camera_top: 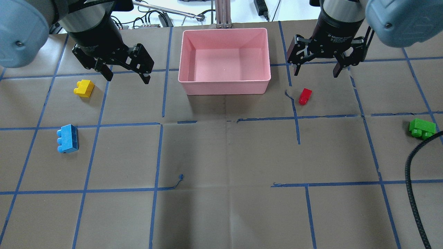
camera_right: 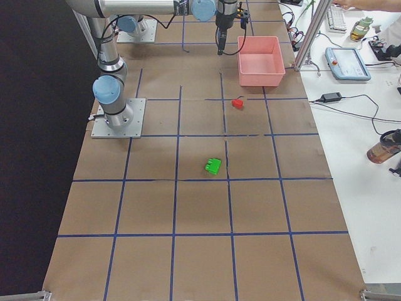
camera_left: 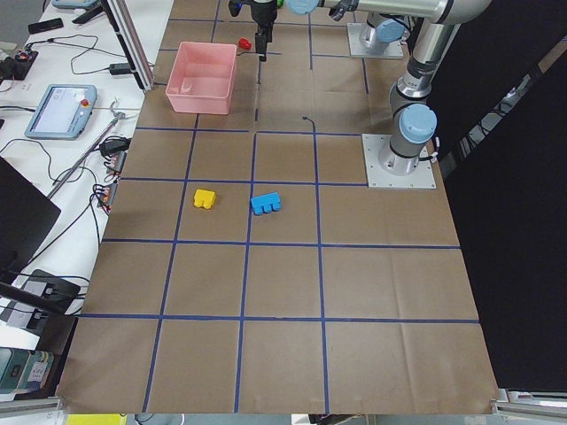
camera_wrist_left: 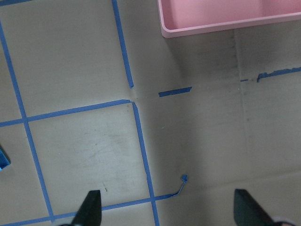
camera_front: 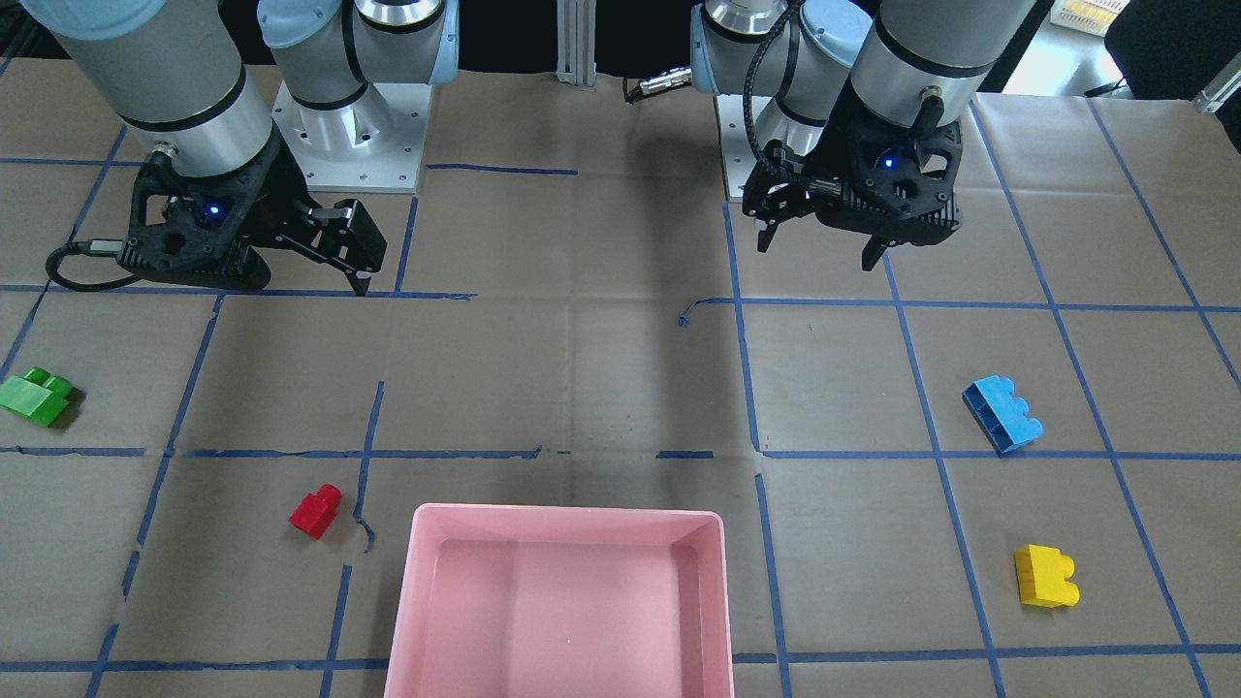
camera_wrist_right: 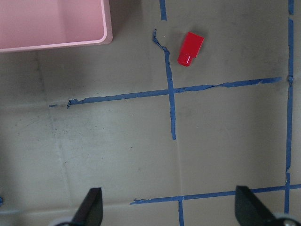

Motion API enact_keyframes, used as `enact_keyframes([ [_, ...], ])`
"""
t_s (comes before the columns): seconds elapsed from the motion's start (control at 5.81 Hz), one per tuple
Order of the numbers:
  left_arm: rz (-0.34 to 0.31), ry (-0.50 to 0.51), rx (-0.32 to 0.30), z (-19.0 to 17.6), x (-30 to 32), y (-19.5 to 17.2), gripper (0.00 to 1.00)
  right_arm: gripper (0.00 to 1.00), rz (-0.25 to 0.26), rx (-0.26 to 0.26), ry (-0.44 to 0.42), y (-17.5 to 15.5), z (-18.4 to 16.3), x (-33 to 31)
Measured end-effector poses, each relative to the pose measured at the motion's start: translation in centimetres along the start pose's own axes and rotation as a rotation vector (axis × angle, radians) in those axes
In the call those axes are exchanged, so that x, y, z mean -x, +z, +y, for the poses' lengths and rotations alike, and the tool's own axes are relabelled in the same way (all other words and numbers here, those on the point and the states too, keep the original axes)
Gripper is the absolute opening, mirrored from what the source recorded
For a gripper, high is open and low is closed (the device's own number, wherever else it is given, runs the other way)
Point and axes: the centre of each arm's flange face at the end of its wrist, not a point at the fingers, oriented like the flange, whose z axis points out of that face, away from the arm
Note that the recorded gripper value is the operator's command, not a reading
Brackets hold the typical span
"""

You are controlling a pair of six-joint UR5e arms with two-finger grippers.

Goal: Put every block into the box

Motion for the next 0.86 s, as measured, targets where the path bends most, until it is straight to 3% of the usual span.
enact_keyframes([
  [0.34, -0.016, -0.060, 0.006, 0.0, 3.8, 0.1, 0.99, 1.00, 0.001, 0.000, -0.001, 0.0, 0.0, 0.0],
  [0.69, -0.015, -0.224, 0.031, -0.1, 13.0, 1.3, 0.99, 1.00, 0.007, 0.003, 0.005, 0.2, -0.3, -0.5],
  [0.86, -0.005, -0.305, 0.048, 0.1, 18.5, 3.8, 0.99, 1.00, 0.011, 0.003, -0.015, 0.3, -0.9, -2.0],
])
